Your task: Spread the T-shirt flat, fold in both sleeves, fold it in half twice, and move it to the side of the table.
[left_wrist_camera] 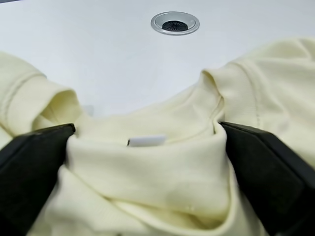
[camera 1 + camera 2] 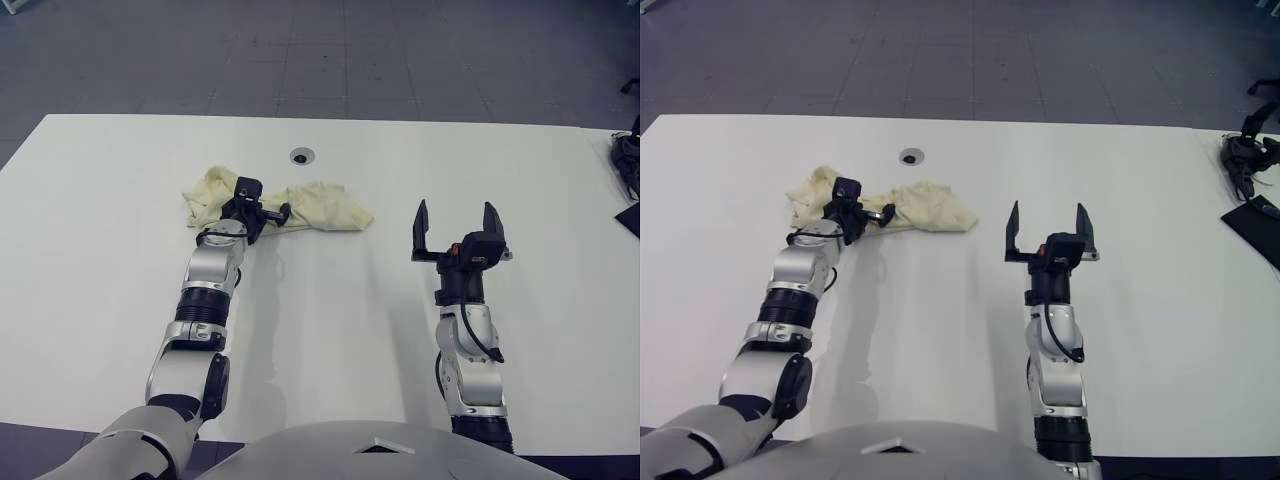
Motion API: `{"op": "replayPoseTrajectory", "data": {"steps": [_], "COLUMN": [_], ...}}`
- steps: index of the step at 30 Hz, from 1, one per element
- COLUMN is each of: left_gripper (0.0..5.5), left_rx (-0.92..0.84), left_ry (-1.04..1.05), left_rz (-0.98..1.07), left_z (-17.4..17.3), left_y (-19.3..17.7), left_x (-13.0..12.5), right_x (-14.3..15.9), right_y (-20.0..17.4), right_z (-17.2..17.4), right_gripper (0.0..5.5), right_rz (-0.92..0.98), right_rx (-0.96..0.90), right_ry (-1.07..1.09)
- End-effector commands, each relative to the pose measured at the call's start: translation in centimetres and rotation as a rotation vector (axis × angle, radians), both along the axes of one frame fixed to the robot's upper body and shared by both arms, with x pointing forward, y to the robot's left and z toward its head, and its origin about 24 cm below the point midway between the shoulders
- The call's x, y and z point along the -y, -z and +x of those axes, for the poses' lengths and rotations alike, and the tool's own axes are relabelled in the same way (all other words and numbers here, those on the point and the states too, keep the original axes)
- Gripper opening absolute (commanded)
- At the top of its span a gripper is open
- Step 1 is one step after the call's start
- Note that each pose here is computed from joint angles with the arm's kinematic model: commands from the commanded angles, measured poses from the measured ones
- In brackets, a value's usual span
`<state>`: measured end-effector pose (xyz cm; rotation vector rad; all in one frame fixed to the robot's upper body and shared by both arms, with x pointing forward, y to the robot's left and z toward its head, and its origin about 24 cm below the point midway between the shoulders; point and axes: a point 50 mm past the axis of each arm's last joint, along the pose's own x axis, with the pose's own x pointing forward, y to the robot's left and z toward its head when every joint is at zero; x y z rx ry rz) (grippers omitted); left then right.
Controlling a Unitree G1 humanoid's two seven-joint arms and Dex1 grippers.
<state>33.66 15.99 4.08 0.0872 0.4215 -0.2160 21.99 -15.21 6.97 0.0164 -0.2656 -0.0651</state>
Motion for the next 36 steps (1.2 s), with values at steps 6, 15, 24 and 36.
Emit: {"op": "replayPoseTrajectory", "data": {"steps": [6, 15, 24, 36], "left_gripper": [5.39, 5.39, 5.39, 5.39], "left_rx": [-0.245, -0.284, -0.321, -0.021], "left_ry": [0.162, 0.292, 0.466, 0.434], "left_rz": [-0.124, -0.241, -0.183, -0.243], "left_z": [-12.3, -22.6, -25.4, -22.0], "left_y": [4.7, 3.0, 1.7, -3.2], "left_x": [5.0, 11.4, 10.2, 7.8], "right_x": [-0.1, 1.2, 1.7, 2.3], "right_y": [-0.6, -3.3, -3.1, -2.4], "right_z": [-0.3, -1.4, -2.7, -4.6], "right_gripper": [5.4, 5.4, 5.4, 5.4], "right_rz": [0.042, 0.142, -0.001, -0.111], "right_rx": [-0.002, -0.006, -0.122, -0.253], "right_ry": [0.002, 0.01, -0.189, -0.771]}}
